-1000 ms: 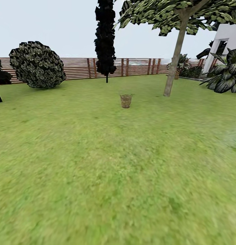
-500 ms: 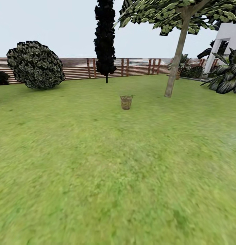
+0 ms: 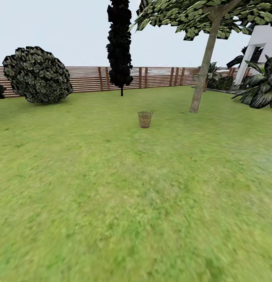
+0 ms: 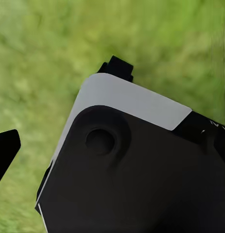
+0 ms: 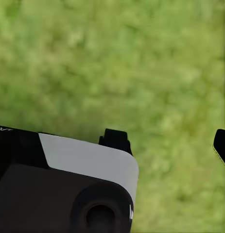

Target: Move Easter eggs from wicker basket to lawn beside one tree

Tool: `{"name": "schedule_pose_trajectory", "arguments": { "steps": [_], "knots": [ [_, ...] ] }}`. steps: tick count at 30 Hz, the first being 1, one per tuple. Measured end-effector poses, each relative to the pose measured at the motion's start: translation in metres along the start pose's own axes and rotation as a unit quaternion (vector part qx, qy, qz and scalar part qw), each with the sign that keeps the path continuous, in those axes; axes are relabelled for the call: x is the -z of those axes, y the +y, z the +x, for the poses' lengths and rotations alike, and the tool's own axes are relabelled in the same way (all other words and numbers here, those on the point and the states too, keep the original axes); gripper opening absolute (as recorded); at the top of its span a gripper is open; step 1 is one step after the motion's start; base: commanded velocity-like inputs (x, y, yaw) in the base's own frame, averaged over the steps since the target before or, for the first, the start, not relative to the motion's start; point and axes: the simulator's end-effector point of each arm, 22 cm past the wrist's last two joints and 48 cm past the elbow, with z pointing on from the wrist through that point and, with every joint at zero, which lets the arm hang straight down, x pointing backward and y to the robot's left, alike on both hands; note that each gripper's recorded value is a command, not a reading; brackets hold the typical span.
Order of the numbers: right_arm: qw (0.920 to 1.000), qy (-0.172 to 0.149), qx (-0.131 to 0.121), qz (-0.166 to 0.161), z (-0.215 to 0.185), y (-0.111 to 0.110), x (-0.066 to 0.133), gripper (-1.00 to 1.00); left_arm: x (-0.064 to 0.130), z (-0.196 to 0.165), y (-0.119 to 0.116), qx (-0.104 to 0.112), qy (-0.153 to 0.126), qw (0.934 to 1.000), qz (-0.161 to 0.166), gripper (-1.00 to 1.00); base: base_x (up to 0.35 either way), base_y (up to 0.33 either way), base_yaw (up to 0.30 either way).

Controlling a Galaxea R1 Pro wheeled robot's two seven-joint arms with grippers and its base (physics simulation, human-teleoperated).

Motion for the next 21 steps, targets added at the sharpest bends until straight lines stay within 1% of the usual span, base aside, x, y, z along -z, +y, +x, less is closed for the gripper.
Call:
{"name": "schedule_pose_trajectory", "arguments": {
  "steps": [5,21],
  "knots": [
    [1.0,0.0,0.0,0.0,-0.0001,0.0,0.0,1.0,0.0,0.0001,-0.0002,0.0,0.0,1.0,0.0,1.0,0.326,0.0,-0.066],
    [1.0,0.0,0.001,0.0,-0.0001,0.0,0.0,1.0,0.0,0.0001,-0.0005,0.0,0.0,1.0,0.0,1.0,0.326,0.0,-0.003]
  ]
}}
